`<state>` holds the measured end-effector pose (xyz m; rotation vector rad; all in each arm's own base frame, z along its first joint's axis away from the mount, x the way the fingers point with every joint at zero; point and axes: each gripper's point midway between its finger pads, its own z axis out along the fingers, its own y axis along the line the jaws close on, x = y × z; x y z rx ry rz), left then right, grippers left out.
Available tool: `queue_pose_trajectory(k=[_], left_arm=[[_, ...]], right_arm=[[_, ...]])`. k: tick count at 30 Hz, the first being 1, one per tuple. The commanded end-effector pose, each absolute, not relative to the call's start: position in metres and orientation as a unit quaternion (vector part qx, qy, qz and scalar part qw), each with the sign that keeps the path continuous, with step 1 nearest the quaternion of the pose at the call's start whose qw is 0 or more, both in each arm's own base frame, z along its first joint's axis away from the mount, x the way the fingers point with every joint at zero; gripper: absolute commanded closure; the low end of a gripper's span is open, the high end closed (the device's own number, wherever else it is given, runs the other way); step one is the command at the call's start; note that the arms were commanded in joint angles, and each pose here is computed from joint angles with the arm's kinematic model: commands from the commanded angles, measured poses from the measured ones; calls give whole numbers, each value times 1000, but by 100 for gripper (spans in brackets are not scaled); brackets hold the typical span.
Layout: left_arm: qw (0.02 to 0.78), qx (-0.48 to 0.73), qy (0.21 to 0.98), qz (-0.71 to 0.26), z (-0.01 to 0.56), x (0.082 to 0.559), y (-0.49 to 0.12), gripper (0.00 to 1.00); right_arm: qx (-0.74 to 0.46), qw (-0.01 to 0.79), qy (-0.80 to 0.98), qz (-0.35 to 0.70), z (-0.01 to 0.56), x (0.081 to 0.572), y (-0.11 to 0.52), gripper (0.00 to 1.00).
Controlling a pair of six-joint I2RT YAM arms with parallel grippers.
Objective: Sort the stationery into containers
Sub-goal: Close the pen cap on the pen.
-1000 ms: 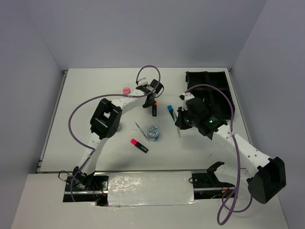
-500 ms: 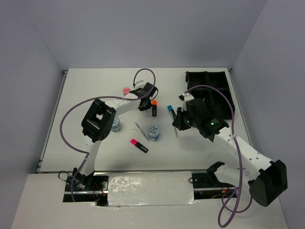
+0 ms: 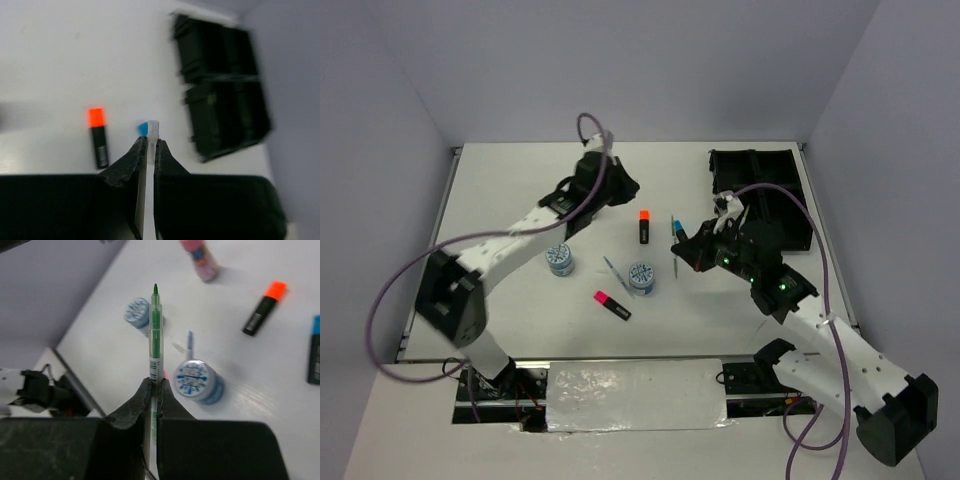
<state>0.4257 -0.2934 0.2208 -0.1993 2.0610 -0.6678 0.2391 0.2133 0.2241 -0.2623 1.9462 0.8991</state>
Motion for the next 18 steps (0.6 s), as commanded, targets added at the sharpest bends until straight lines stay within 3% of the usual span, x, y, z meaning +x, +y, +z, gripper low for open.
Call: queue_pose_trajectory(k=[1, 2, 9, 15, 18], left_arm=[[588, -5, 667, -456, 362, 376, -302, 100], [580, 6, 665, -471, 345, 359, -299, 100], [603, 98, 480, -630, 430, 232, -269, 100], [597, 128, 439, -659, 440, 186, -252, 100], [591, 127, 435, -668, 441, 176, -248, 100]], right_arm=[[-100, 518, 691, 495, 282, 217, 235, 100], [-113, 505, 677, 522, 285, 205, 244, 100], [-145, 487, 603, 615, 329, 149, 284, 100], [-198, 490, 582, 618, 354, 118, 310, 100], [-191, 495, 604, 594, 346, 126, 316, 100]])
